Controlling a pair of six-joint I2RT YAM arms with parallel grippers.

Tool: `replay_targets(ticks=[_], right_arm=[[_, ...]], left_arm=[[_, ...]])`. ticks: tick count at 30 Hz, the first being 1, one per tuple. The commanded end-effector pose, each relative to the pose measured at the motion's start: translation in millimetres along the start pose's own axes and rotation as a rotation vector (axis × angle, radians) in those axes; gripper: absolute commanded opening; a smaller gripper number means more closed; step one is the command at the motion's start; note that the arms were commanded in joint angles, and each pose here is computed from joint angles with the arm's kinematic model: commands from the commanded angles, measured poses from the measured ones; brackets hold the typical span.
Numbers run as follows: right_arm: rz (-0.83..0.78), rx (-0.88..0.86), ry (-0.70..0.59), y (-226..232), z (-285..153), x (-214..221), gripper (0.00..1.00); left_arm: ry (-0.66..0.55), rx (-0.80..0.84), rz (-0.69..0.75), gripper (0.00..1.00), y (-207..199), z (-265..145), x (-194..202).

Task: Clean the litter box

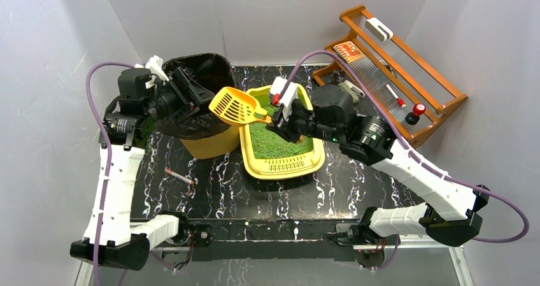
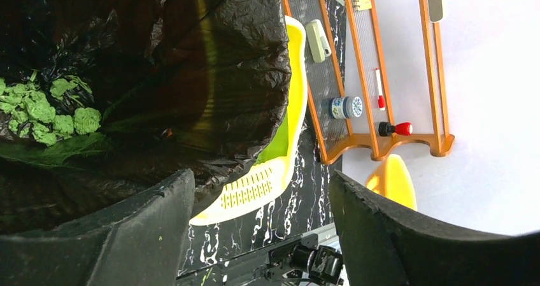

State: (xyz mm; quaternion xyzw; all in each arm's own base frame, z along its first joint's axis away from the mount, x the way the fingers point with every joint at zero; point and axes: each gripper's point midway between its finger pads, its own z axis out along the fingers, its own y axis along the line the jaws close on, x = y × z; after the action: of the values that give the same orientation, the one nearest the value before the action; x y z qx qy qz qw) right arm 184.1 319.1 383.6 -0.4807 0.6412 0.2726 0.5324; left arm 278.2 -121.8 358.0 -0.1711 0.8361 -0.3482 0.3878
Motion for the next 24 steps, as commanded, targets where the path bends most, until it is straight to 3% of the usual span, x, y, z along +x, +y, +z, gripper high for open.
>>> replay_targets(ticks=[1, 12, 19, 24], right_arm=[[0.003, 0.038, 0.083, -5.5, -7.5, 15.0, 0.0], [0.074, 0.269, 0.416, -41.5, -19.2, 88.5, 0.0], [0.19, 0.305, 0.64, -70.6, -16.5, 143.4, 0.0], [0.245, 0.286, 0.789, -80.7, -2.2, 177.7, 0.06]], left_arm=[[-0.048, 0.051, 0.007, 0.76, -15.7, -15.3, -5.6], [-0.156, -0.008, 0.05, 0.84, -7.3, -31.1, -17.8], [-0.203, -0.05, 0.081, 0.84, -0.8, -40.6, -23.0], [-0.221, -0.068, 0.093, 0.85, 2.8, -43.6, -24.4]])
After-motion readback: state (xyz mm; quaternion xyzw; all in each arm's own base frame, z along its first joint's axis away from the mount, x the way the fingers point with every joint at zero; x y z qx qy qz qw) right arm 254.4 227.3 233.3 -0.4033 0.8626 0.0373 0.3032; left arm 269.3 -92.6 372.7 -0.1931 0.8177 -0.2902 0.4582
